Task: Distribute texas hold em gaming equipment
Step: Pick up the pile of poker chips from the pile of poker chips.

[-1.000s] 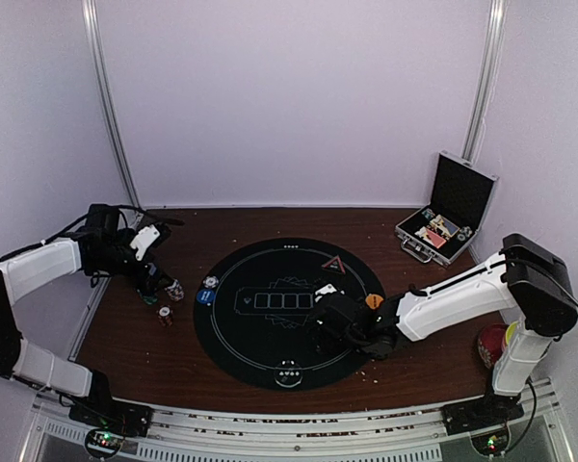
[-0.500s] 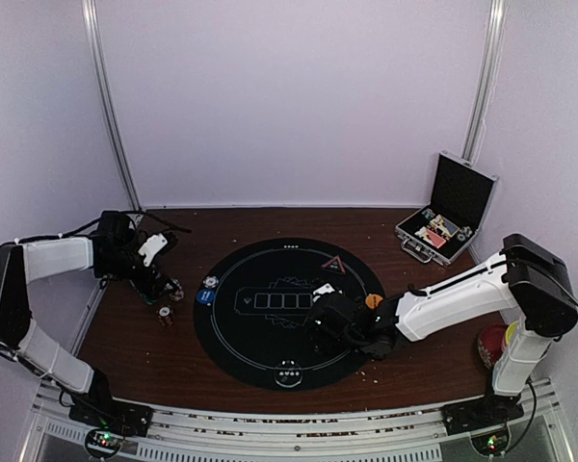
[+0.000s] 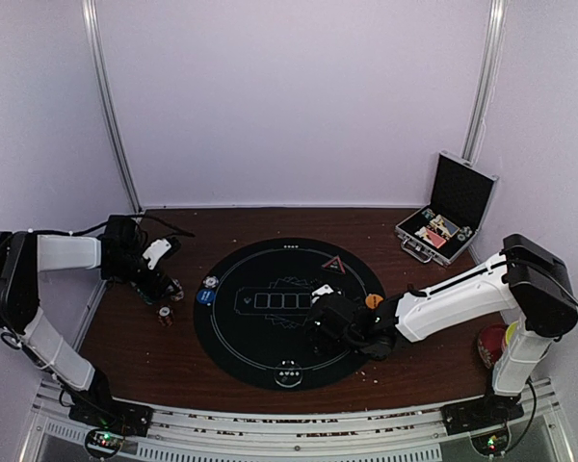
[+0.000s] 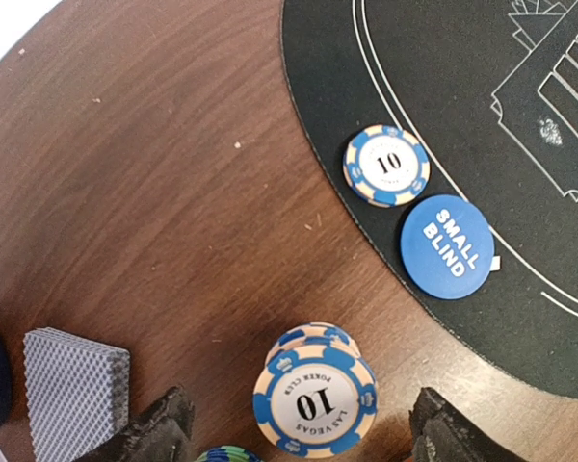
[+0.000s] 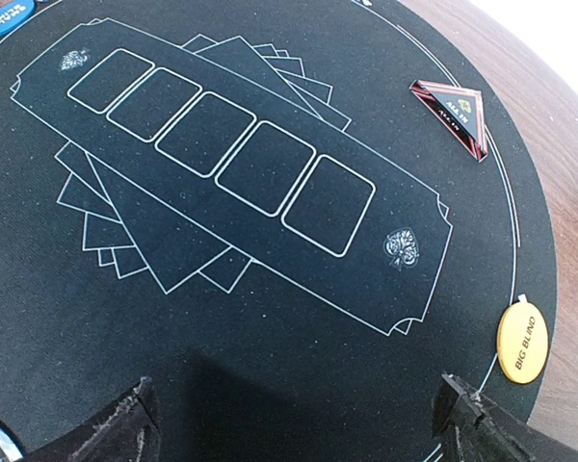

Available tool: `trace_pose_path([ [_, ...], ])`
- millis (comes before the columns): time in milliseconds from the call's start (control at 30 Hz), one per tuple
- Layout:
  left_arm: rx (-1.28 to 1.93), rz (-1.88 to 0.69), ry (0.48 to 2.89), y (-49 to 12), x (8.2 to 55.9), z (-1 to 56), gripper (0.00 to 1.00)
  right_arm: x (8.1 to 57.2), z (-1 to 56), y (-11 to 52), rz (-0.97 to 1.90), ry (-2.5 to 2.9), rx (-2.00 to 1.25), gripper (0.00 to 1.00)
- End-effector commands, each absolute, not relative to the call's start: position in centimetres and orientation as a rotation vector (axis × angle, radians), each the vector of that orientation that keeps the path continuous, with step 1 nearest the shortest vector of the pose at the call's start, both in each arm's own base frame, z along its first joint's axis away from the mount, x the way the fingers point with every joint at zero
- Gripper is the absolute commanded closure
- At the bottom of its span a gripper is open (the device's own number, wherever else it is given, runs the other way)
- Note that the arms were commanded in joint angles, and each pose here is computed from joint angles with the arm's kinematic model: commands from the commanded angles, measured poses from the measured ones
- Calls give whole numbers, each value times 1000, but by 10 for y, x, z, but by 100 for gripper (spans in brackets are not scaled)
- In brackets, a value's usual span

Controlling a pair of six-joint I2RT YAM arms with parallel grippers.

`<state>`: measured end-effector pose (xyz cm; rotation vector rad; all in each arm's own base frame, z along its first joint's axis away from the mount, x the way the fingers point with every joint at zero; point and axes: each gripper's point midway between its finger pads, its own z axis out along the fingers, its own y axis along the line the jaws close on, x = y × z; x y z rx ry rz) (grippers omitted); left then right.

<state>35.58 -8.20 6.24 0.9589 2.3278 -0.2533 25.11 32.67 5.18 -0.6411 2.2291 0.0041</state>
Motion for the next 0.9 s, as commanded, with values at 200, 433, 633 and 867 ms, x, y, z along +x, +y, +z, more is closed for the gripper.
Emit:
trace_pose_path([
  [200, 931, -248, 2292, -83, 371, 69, 27, 254, 59, 331, -18, 2204, -632, 0],
  [433, 934, -262, 2291, -84, 371, 69, 33, 254, 59, 332, -20, 2202, -631, 0],
  [633, 934, -272, 2299, -85, 371, 66, 35, 254, 59, 332, -22, 2201, -632, 0],
  [867, 938, -284, 2293, -87, 370, 67, 38, 254, 58, 332, -26, 2201, -636, 0],
])
